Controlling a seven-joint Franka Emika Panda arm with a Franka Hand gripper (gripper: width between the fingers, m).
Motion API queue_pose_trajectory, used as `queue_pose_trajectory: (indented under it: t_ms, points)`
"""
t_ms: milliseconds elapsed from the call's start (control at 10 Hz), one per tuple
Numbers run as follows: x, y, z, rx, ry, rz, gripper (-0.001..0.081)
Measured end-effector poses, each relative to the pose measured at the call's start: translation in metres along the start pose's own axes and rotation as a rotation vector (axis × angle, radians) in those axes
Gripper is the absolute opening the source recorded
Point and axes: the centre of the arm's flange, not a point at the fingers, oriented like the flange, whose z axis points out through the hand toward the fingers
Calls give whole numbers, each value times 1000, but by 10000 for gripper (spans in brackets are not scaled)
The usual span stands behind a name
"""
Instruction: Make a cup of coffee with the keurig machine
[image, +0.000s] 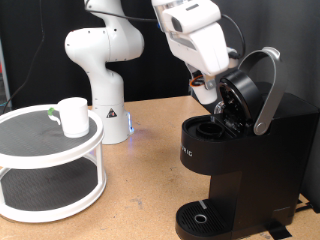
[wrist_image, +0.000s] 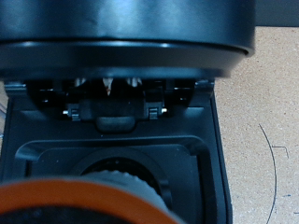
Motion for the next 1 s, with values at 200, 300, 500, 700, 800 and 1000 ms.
queue_pose_trajectory:
  t_ms: [200, 300, 500, 700, 800, 1000]
  points:
    - [4, -3, 12, -7, -15, -10, 447]
    - [6, -3, 18, -11, -21, -15, 447]
    - [6, -4, 26, -11, -29, -19, 447]
    - [5, -4, 32, -8, -36, -19, 447]
    - [4, -3, 35, -9, -39, -18, 447]
    - [1, -2, 39, -18, -46, -20, 447]
